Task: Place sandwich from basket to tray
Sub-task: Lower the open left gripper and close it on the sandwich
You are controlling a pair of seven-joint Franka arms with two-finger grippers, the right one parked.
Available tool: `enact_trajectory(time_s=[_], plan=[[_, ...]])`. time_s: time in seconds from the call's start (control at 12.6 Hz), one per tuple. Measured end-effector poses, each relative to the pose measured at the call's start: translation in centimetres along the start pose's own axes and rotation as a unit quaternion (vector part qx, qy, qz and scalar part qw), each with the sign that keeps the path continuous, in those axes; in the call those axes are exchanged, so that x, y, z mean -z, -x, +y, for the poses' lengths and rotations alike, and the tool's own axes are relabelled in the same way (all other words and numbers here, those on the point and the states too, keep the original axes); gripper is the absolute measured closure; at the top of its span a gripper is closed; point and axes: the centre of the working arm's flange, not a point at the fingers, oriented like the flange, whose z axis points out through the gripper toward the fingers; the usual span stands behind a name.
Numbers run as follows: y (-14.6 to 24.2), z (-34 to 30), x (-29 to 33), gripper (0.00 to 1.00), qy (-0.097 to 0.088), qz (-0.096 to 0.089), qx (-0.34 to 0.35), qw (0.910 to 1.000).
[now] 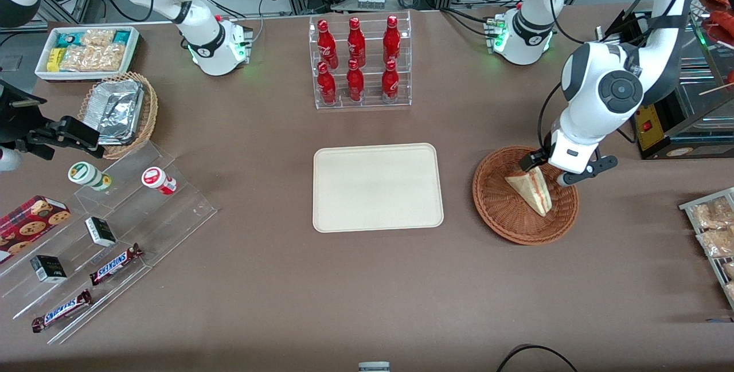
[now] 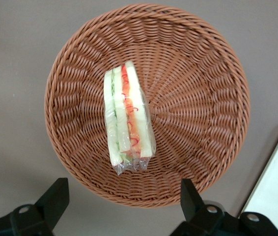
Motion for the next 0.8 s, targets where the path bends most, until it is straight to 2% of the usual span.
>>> enact_trajectory(time_s=[0.32, 0.8], plan=[[-0.3, 0.3, -2.4, 0.00, 0.001, -0.005, 0.082, 0.9966], [-1.2, 0.3, -5.9, 0.00, 0.005, -0.012, 0.102, 0.9947]])
